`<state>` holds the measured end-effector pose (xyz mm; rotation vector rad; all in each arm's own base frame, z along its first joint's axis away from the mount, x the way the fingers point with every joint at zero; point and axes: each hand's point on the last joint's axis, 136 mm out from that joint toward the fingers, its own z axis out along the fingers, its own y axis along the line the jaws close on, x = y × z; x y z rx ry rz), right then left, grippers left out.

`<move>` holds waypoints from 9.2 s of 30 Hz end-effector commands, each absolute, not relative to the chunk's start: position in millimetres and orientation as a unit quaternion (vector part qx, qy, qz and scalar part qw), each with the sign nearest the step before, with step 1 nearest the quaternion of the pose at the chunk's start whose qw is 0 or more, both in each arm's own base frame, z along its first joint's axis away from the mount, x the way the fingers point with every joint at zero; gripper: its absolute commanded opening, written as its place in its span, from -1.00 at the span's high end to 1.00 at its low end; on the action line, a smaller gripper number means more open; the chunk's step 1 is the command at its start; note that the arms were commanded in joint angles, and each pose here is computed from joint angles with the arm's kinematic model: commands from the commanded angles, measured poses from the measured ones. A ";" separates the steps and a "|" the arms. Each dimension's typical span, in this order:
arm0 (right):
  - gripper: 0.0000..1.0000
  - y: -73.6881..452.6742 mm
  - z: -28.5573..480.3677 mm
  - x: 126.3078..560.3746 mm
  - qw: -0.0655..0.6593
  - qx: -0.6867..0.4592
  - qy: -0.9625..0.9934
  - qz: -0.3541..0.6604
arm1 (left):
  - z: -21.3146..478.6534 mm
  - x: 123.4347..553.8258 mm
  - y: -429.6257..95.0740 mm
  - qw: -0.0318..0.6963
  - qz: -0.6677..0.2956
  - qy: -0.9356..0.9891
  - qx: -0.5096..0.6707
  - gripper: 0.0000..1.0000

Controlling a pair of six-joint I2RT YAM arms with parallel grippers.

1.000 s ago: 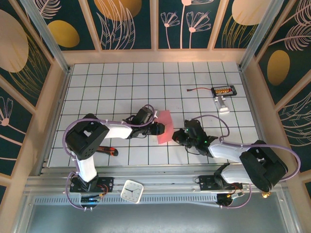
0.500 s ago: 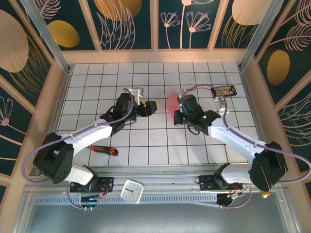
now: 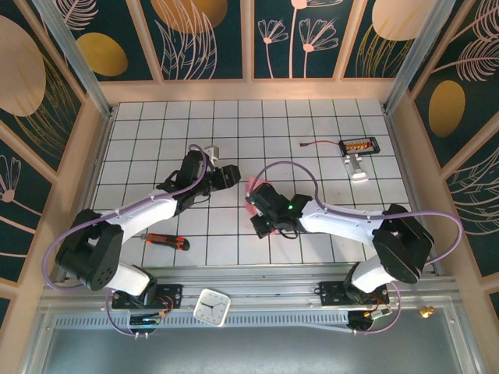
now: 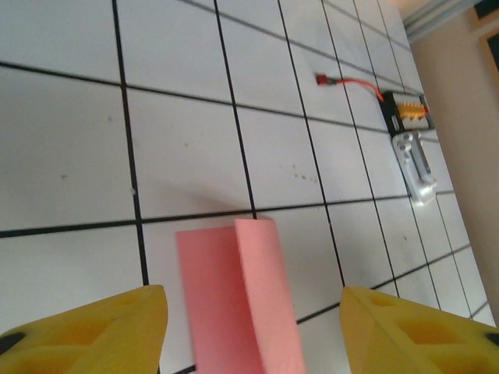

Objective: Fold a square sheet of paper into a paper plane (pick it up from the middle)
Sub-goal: Turn over the paper at the center of the table, then third fold the triangle at the center of the table.

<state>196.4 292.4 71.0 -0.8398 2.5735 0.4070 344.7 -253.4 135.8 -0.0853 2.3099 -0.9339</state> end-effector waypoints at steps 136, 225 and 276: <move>1.00 274.9 21.6 268.2 0.159 -0.244 0.931 0.222 | -9.7 331.4 -298.9 0.093 -0.287 0.948 0.100 0.86; 1.00 257.2 -7.9 250.7 0.111 -0.226 0.947 0.197 | 77.3 261.9 -328.0 0.152 -0.458 0.876 -0.020 1.00; 1.00 256.1 -12.3 247.4 0.102 -0.227 0.948 0.197 | 26.2 201.8 -356.5 0.068 -0.468 0.881 0.007 1.00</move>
